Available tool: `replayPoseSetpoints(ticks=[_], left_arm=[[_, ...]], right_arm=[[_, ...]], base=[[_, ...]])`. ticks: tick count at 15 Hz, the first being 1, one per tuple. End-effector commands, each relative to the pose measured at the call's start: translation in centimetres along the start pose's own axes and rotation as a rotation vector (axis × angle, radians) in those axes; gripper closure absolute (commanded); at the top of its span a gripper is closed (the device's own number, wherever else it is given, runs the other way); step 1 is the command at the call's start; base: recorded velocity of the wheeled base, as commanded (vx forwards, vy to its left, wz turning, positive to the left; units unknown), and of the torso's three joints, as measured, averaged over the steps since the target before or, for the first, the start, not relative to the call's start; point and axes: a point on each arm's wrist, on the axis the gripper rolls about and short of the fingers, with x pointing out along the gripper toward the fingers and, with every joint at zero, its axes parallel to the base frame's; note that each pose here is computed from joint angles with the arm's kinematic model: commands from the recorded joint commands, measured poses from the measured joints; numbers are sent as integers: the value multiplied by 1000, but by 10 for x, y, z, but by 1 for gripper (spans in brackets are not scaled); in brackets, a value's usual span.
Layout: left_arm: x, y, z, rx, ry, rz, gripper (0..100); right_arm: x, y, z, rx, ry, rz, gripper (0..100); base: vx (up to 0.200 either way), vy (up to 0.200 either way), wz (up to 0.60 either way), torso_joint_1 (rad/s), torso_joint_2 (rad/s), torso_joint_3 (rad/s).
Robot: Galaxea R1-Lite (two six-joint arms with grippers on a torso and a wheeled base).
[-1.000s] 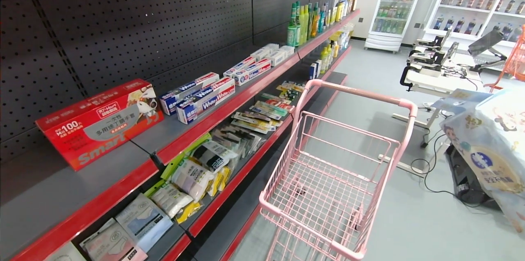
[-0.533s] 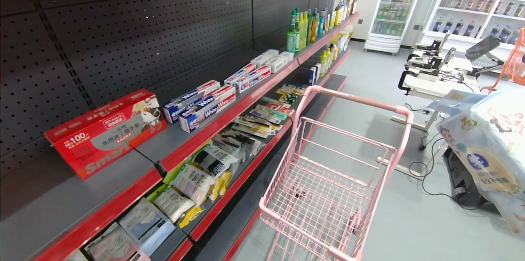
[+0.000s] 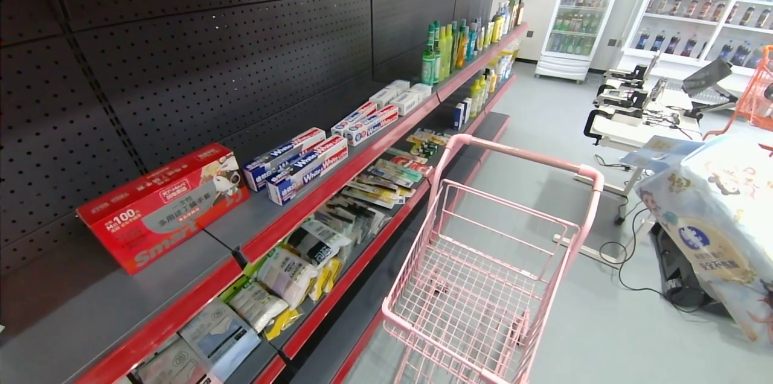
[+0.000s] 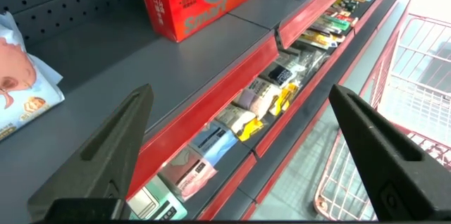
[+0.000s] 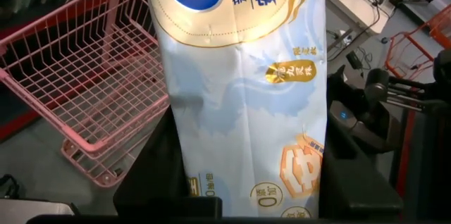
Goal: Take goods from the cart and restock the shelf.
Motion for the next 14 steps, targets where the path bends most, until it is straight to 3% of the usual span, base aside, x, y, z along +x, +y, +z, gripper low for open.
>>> replayPoseSetpoints(ticks=[1, 7, 14], left_arm=[[0, 0, 0, 0, 0, 1, 0], [0, 0, 0, -2, 0, 1, 0], [0, 0, 0, 0, 0, 1, 0]], right_arm=[[2, 0, 0, -2, 9, 3, 100], [5, 0, 0, -9, 22, -2, 100], [5, 1, -1, -15, 26, 0, 100]], base=[[0, 0, 0, 105, -212, -110], [0, 0, 0, 70, -147, -73], [0, 0, 600, 7, -3, -2]])
